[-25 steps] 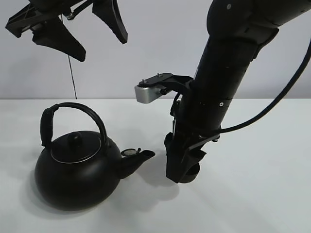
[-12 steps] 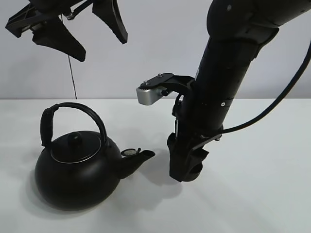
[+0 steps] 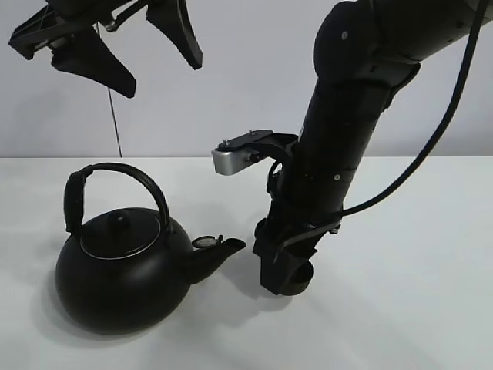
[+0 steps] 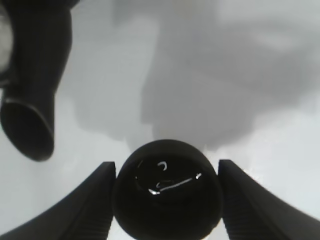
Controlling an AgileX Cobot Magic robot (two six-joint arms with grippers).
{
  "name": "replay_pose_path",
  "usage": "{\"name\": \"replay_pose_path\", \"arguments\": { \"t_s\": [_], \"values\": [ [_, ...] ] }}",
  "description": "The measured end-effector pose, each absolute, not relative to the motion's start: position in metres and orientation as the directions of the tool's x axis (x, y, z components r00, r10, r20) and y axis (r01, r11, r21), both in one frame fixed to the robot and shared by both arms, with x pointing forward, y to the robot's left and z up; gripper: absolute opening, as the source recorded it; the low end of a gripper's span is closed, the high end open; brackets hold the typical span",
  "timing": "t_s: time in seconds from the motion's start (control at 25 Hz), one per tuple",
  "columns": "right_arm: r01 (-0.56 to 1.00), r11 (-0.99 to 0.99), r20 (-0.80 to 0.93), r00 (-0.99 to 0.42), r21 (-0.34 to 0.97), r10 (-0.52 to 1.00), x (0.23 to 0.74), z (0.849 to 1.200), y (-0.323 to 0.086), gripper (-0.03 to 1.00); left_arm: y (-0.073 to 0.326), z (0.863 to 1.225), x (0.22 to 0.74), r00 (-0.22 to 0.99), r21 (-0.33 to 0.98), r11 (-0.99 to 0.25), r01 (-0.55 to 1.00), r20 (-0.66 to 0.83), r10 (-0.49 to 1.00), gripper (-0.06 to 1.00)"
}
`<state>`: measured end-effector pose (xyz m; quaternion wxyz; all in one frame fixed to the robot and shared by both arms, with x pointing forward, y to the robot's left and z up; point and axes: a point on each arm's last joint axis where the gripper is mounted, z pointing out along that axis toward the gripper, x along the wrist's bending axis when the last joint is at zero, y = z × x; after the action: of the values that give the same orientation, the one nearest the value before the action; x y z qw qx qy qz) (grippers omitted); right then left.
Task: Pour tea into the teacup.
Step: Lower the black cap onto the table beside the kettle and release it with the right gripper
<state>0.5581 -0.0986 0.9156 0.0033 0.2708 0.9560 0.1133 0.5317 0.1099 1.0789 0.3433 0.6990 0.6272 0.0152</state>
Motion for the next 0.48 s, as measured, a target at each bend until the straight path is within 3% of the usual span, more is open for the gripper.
{"name": "replay_pose_path", "arguments": {
  "t_s": [0.48],
  "values": [
    [0.486, 0.844, 0.052, -0.872, 0.228, 0.488, 0.553, 0.901, -0.079, 0.40, 0.110, 1.079, 0.532, 0.213, 0.499, 0.022, 0.866, -0.409, 0.887, 0.52]
  ]
}}
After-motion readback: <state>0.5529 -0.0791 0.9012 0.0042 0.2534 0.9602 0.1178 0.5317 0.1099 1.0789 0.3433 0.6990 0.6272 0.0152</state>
